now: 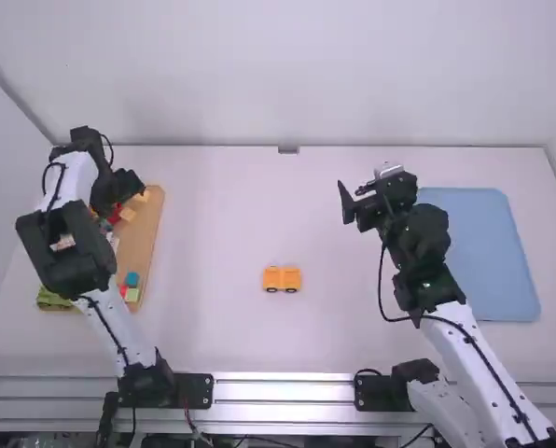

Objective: Assemble lego blocks to make yellow taxi

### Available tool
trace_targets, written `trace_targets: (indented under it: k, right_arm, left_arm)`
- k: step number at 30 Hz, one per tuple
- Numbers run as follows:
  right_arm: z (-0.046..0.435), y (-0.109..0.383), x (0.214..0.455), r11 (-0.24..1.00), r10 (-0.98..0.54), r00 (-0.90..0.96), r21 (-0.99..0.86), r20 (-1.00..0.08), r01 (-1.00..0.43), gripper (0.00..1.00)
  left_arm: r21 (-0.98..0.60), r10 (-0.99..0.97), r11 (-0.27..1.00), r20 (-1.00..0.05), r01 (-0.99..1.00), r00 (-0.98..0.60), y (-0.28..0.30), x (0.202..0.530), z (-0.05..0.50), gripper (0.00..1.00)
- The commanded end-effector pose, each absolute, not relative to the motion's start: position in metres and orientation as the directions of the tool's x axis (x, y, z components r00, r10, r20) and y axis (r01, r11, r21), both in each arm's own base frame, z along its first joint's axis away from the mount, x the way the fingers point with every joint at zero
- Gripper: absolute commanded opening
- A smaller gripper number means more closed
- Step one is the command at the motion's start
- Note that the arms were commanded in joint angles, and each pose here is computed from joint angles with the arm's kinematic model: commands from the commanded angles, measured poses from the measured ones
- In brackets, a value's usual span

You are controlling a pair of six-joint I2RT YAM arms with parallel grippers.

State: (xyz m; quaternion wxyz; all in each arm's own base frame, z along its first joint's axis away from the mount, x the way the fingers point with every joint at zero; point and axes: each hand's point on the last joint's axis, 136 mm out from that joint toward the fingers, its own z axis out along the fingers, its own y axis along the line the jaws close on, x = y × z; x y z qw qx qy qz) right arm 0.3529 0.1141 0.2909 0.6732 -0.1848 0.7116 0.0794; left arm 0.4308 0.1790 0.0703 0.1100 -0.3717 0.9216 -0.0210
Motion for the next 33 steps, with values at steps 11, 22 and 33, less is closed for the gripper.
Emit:
trace_targets:
  k: [11, 22, 33]
  right_arm:
    - [0.313, 0.114, 0.355, 0.924, -0.134, 0.015, -0.13, -0.991, -0.361, 0.98]
    - [0.313, 0.114, 0.355, 0.924, -0.134, 0.015, -0.13, -0.991, -0.361, 0.98]
    - [0.313, 0.114, 0.355, 0.923, -0.135, 0.014, -0.131, -0.991, -0.361, 0.98]
  left_arm:
    - [-0.049, -0.744, 0.656, -0.209, -0.753, -0.634, 0.199, 0.422, 0.049, 0.7]
    - [-0.023, -0.761, 0.623, -0.246, -0.782, -0.6, 0.208, 0.419, 0.029, 0.64]
    - [-0.044, -0.758, 0.62, -0.29, -0.783, -0.584, 0.21, 0.424, 0.012, 0.61]
